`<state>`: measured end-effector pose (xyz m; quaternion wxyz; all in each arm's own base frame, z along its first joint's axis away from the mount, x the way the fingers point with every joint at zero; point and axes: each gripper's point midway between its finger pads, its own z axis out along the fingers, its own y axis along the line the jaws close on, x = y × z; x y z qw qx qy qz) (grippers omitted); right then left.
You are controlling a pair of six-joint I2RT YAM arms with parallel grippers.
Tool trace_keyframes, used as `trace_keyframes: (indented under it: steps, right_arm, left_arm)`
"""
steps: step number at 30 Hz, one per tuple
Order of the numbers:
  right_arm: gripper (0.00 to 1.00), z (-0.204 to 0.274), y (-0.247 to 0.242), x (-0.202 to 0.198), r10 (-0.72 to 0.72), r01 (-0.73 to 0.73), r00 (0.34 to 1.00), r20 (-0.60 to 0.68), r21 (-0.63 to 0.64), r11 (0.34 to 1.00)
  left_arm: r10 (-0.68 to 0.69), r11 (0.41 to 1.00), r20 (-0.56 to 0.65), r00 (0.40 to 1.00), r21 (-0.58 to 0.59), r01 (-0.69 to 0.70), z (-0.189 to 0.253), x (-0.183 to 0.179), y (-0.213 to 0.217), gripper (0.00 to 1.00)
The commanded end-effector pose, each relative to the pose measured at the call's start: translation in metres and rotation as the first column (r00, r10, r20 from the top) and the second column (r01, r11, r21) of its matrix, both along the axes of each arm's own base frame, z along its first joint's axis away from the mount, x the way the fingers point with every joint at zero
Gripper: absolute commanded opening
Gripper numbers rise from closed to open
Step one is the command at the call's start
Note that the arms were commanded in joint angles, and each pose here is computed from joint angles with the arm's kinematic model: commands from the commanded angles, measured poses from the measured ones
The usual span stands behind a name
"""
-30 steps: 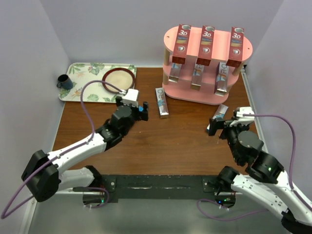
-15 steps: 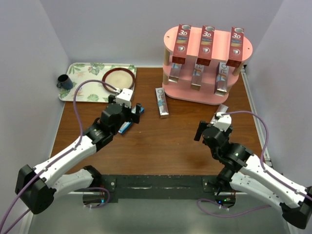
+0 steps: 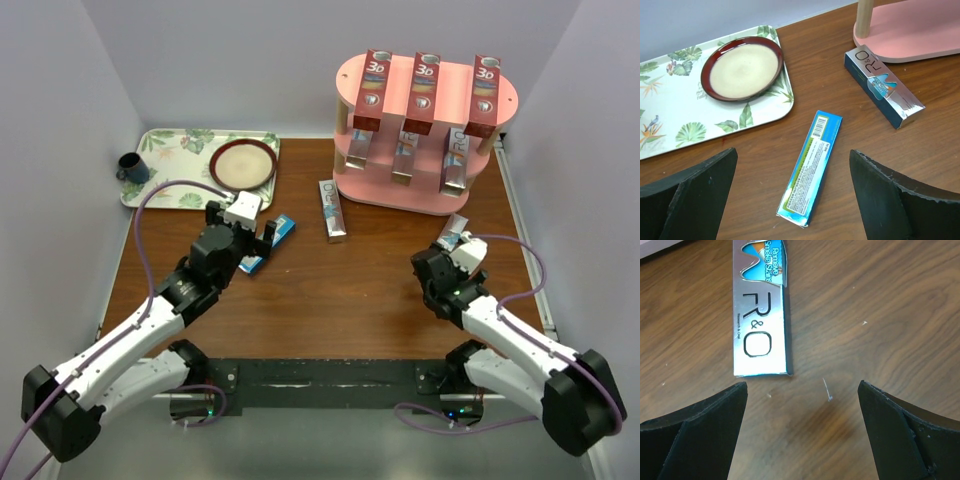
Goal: Place and organize the toothpastes onto the shelf
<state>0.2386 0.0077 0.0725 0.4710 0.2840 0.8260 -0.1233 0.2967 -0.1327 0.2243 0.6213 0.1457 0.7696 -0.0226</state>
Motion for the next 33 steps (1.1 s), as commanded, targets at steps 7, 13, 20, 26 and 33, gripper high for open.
trace_keyframes:
  steps: [7, 13, 20, 26, 33]
  right_arm:
    - [0.98, -0.008, 0.021, 0.048, 0.037, -0.038, 0.999, 0.029, 0.025, 0.999]
    - [0.98, -0.014, 0.024, 0.055, 0.04, -0.04, 0.999, 0.019, 0.034, 0.999]
    - [0.94, -0.024, 0.025, 0.061, 0.035, -0.035, 0.999, 0.006, 0.032, 0.999]
    - [0.84, -0.035, 0.024, 0.063, 0.009, -0.008, 1.0, -0.017, 0.042, 0.999]
    - [0.73, -0.038, 0.021, 0.063, -0.033, 0.034, 0.999, -0.012, 0.05, 0.998]
  left_arm:
    - [0.014, 1.0, 0.049, 0.999, 0.012, -0.015, 0.011, 0.001, 0.007, 1.0]
    - [0.004, 1.0, 0.045, 0.999, 0.014, -0.004, 0.01, 0.0, 0.005, 1.0]
    - [-0.005, 1.0, 0.037, 0.999, 0.015, 0.005, 0.007, 0.001, 0.003, 1.0]
    - [-0.009, 1.0, 0.038, 0.999, 0.017, 0.008, 0.007, 0.0, 0.003, 0.99]
    - [-0.015, 1.0, 0.034, 0.999, 0.017, 0.014, 0.006, 0.0, 0.001, 1.0]
